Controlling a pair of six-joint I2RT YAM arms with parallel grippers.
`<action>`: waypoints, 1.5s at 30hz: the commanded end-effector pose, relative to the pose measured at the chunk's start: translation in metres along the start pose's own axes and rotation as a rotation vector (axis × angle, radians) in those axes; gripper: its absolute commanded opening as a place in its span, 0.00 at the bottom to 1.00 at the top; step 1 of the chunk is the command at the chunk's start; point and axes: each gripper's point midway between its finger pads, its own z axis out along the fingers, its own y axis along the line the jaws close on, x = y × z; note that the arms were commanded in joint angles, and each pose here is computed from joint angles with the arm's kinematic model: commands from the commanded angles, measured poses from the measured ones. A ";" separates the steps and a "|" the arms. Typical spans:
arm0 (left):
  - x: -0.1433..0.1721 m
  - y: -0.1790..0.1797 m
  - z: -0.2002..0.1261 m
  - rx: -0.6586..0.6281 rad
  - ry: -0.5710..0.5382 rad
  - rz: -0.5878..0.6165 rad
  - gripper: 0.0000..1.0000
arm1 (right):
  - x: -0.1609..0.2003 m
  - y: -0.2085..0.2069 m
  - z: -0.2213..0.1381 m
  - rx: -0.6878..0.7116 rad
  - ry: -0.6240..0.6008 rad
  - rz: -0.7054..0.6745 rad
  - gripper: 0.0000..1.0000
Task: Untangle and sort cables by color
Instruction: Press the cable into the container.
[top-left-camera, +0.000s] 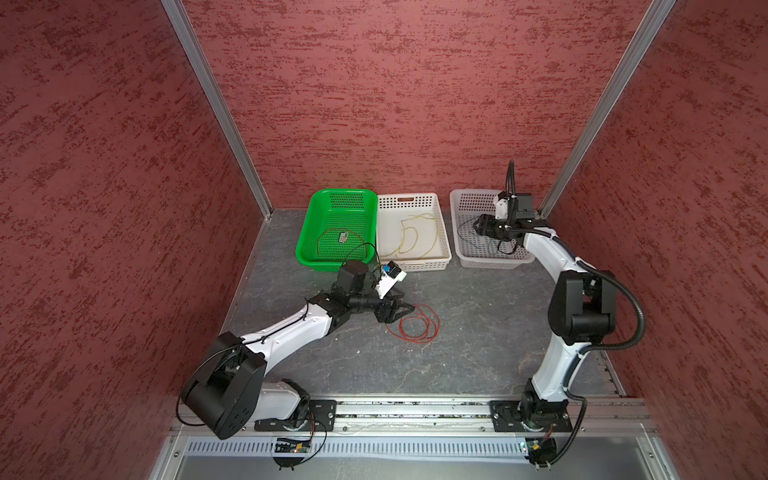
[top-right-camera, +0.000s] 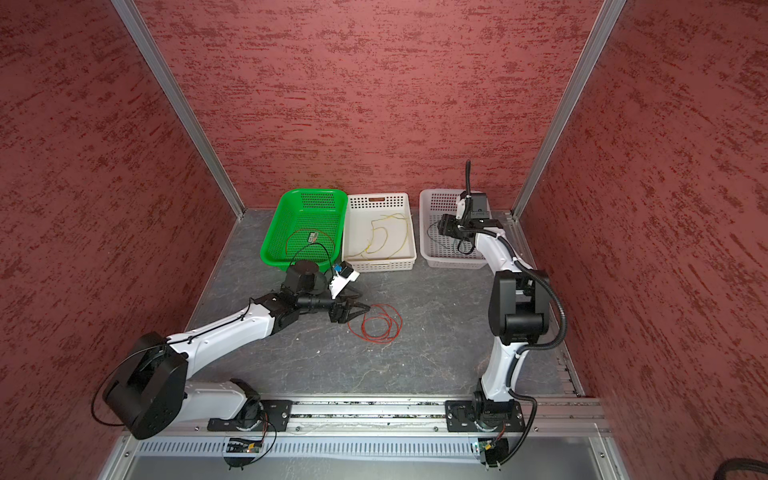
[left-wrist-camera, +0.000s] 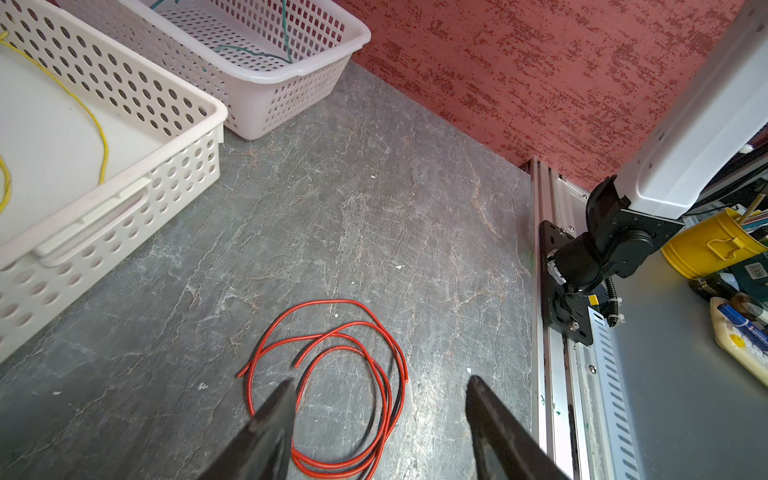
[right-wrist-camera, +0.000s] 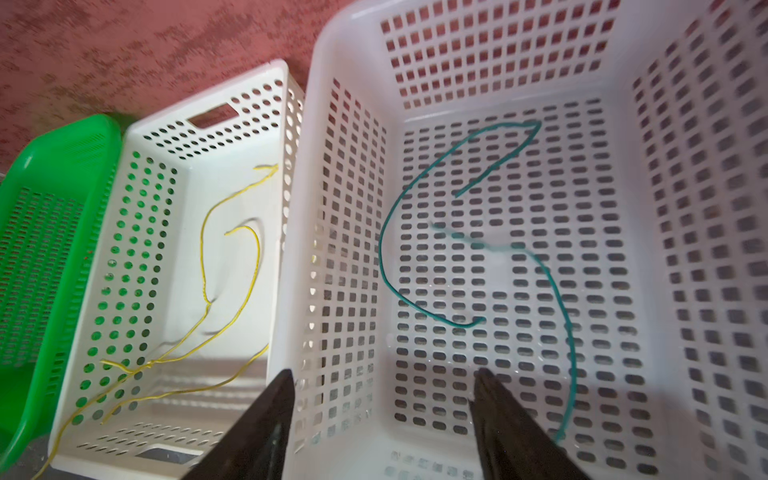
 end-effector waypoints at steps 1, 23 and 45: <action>-0.006 -0.004 -0.005 -0.006 -0.018 0.023 0.65 | 0.000 -0.005 0.010 0.007 0.045 0.002 0.69; -0.008 -0.004 -0.002 0.001 -0.008 0.024 0.65 | -0.012 -0.033 0.038 0.147 0.167 -0.077 0.69; -0.030 -0.016 0.021 0.056 -0.030 0.069 0.65 | -0.028 0.043 -0.042 -0.253 -0.017 0.034 0.68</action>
